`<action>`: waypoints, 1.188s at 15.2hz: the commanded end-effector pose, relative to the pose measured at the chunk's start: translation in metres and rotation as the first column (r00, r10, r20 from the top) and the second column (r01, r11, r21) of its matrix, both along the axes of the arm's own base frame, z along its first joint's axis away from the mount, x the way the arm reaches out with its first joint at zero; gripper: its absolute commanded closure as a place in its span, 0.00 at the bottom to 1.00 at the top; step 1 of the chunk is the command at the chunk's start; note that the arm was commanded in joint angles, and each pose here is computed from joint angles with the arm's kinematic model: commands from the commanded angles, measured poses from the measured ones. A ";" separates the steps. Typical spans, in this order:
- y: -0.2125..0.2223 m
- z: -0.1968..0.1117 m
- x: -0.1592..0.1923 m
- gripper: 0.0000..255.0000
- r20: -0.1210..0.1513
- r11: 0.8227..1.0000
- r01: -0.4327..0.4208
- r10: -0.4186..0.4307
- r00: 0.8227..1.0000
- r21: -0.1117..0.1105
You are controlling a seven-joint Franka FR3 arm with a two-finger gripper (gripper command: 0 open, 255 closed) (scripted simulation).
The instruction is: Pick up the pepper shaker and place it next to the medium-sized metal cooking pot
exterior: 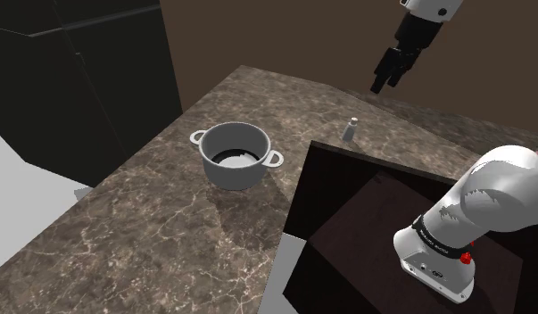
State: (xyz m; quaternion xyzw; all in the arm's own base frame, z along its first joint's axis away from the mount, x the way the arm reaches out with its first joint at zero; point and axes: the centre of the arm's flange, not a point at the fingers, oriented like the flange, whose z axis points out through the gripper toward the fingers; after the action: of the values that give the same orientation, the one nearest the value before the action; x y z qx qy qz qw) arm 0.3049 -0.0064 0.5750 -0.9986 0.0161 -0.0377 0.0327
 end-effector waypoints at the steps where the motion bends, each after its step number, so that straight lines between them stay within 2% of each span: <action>1: 0.000 0.000 0.000 0.00 0.000 1.000 0.000 0.000 1.000 0.000; 18: -0.148 -0.153 0.067 0.00 0.007 0.996 -0.092 0.092 0.996 -0.014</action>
State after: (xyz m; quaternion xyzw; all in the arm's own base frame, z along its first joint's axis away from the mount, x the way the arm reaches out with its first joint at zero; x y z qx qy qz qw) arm 0.3643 -0.1435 0.4316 -0.9984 -0.0272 -0.0394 0.0289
